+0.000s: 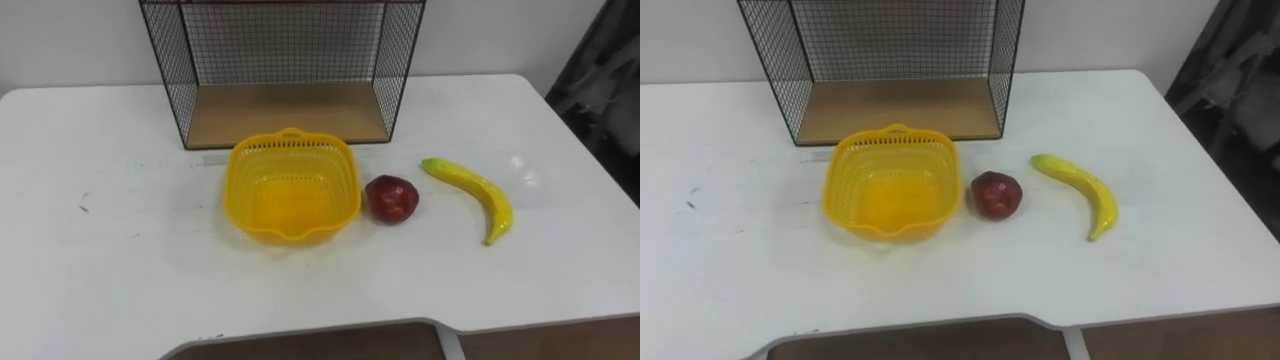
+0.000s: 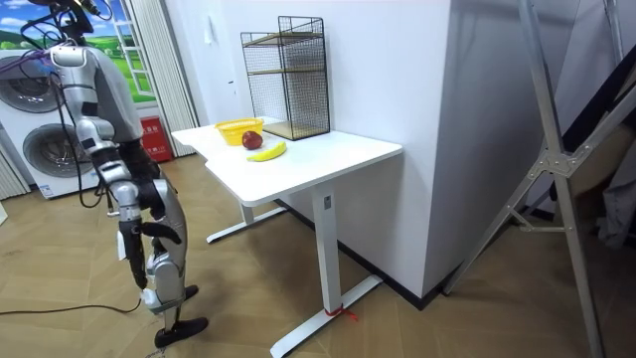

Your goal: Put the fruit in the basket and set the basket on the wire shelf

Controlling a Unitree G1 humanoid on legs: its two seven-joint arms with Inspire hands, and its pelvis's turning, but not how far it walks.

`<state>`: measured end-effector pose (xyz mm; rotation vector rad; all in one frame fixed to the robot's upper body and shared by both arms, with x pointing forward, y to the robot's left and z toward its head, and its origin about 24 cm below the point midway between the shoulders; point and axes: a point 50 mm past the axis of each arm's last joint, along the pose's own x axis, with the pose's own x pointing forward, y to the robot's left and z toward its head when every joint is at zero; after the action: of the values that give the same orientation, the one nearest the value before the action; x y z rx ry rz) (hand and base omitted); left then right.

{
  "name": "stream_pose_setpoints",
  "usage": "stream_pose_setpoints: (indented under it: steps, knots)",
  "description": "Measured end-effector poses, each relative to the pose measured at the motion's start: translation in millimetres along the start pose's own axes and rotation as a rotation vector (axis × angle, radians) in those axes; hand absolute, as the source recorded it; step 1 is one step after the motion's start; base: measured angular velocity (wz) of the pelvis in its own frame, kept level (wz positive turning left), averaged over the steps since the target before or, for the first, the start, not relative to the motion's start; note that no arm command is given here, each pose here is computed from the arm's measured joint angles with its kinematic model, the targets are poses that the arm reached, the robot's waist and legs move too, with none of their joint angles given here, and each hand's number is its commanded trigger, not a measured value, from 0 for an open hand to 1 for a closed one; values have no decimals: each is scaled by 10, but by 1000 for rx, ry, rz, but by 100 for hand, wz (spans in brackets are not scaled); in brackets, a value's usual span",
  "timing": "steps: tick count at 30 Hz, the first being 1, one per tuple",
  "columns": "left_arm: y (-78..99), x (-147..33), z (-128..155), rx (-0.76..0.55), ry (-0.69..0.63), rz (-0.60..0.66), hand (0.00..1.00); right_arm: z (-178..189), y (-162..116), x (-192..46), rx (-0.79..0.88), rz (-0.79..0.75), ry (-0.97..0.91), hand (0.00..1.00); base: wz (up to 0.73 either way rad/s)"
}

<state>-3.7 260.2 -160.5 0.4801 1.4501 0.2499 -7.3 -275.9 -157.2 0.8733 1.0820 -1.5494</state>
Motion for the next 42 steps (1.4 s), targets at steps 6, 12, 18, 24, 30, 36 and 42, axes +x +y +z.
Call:
stream_pose_setpoints:
  steps: [6,12,18,24,30,36,42]
  knots:
    - [45,-3,41,-6,-44,43,0,366,283,-163,180,8,-149,0,-3]
    - [82,-16,88,-6,-95,70,0,849,553,-543,217,22,-433,0,-4]
    - [100,-30,120,6,-128,78,0,1290,816,-1222,227,79,-852,0,-2]
    - [88,-36,150,14,-157,73,0,1413,964,-1787,214,188,-1211,0,-1]
    - [28,-46,170,50,-180,51,0,1324,1116,-2217,149,346,-1430,0,-1]
    - [-3,-49,181,72,-187,26,0,1251,1315,-2462,-45,580,-1546,0,-3]
    - [22,-39,177,103,-176,15,0,1114,1529,-2567,-324,788,-1570,0,0]
